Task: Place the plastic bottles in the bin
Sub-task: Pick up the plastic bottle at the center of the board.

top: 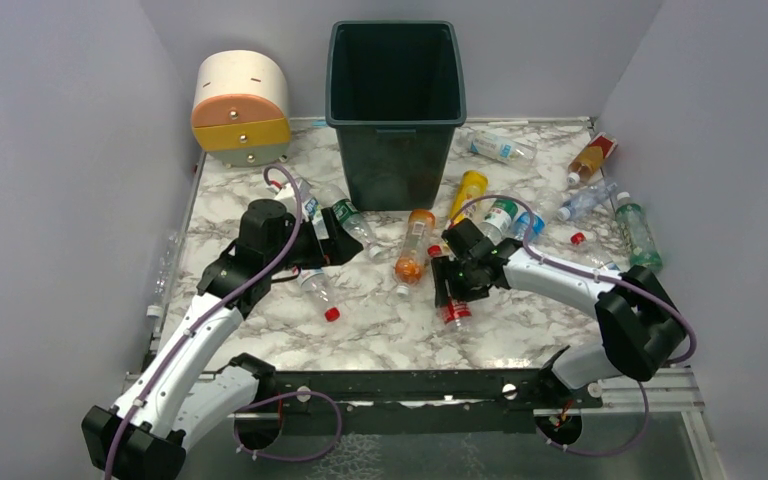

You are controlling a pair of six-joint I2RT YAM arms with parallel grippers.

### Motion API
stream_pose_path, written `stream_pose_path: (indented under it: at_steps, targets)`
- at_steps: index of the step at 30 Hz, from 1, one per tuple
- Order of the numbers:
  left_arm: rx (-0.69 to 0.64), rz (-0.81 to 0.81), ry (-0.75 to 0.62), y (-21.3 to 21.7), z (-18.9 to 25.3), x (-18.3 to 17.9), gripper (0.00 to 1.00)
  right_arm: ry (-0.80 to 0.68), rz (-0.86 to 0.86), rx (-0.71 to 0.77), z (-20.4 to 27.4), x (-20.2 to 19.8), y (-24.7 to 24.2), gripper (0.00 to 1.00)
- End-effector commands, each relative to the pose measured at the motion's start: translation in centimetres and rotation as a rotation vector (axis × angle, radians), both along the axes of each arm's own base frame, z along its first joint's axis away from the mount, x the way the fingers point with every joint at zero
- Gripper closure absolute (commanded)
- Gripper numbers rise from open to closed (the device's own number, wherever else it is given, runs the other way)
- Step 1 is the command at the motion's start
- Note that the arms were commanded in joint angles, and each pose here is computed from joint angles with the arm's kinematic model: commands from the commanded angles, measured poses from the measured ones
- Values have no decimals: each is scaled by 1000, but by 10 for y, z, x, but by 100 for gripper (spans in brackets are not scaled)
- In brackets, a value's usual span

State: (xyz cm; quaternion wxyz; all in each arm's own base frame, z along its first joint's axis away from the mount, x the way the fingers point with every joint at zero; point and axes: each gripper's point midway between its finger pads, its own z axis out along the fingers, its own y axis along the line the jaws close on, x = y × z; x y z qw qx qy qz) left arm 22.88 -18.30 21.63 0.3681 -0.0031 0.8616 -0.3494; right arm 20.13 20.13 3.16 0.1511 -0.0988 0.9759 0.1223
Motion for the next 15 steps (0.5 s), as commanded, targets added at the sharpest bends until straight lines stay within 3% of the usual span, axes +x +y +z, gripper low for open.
stream_pose_path:
  at_steps: [1,5,15]
  targets:
    - [-8,-24,-12,-2,3,-2,1,-61,10,22,12,13,8,42]
    - [-35,-60,-16,-10,8,-1,1,-91,26,82,36,9,12,58]
    - [-260,-259,-108,-46,52,-17,1,-268,197,418,167,-2,49,56]
